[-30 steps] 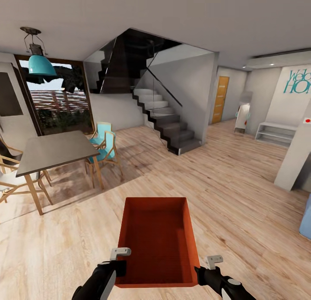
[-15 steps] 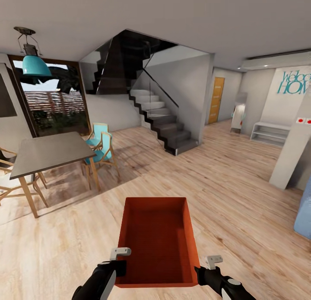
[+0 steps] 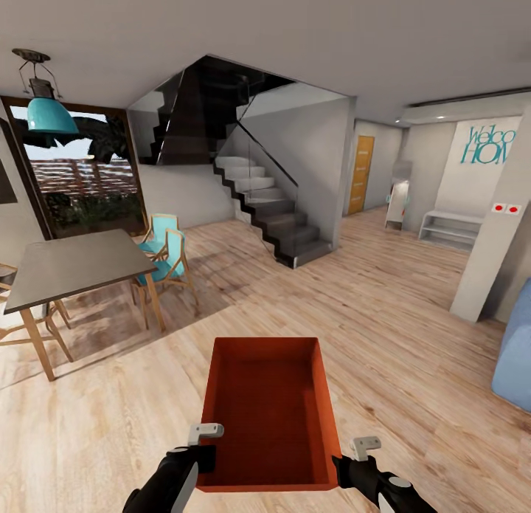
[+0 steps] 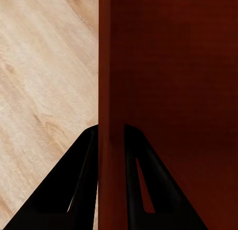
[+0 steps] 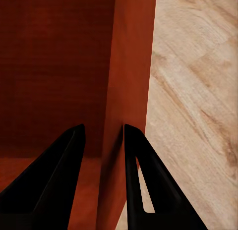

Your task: Move the two storage containers from the living room to the garage. In the garage, place one container on the floor and stack the other container on top of it (either order is fine).

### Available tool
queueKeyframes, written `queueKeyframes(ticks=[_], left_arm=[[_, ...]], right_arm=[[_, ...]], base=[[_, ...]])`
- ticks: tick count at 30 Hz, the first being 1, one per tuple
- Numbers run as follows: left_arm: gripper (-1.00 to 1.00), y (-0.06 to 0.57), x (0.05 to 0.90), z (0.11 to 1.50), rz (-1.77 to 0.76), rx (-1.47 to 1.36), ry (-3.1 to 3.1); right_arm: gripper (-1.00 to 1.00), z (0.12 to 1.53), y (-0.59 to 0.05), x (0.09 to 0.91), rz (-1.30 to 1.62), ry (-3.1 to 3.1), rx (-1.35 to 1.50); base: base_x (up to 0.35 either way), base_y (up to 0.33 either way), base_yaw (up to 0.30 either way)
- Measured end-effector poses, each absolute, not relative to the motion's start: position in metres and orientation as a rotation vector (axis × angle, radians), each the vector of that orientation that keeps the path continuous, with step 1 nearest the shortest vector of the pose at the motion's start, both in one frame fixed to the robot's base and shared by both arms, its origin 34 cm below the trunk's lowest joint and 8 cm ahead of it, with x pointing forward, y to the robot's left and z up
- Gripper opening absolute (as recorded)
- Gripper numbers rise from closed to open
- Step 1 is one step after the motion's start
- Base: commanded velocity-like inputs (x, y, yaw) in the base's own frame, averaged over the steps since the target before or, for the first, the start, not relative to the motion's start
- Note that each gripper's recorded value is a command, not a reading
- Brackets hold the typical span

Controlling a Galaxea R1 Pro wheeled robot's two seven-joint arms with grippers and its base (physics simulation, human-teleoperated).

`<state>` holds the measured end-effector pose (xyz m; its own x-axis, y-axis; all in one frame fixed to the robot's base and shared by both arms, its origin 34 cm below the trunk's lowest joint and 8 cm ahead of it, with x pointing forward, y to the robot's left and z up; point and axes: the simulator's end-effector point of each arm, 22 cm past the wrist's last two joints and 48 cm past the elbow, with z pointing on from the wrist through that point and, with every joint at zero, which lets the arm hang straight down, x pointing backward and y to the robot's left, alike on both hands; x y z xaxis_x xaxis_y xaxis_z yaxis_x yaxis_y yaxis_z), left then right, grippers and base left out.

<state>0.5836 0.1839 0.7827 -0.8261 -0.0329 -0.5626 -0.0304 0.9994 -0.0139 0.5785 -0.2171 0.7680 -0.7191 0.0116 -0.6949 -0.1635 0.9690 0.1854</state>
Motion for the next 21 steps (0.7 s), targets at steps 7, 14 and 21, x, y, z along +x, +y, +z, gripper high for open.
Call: queueKeyframes(ticks=[7, 14, 21], left_arm=[[-1.00, 0.1839, 0.5835, 0.7826, -0.006, -0.044, 2.544], [-1.00, 0.1839, 0.5835, 0.7826, -0.006, -0.044, 2.544], [-1.00, 0.1839, 0.5821, 0.7794, -0.006, -0.044, 2.551]], right_arm=[[-1.00, 0.7680, -0.2171, 0.5785, 0.301, 2.357, -0.106], [-1.00, 0.7680, -0.2171, 0.5785, 0.301, 2.357, -0.105], [-1.00, 0.7648, -0.2171, 0.5769, 0.302, 2.364, -0.104]], base=[[0.000, 0.000, 0.000], [0.000, 0.000, 0.000], [0.000, 0.000, 0.000]])
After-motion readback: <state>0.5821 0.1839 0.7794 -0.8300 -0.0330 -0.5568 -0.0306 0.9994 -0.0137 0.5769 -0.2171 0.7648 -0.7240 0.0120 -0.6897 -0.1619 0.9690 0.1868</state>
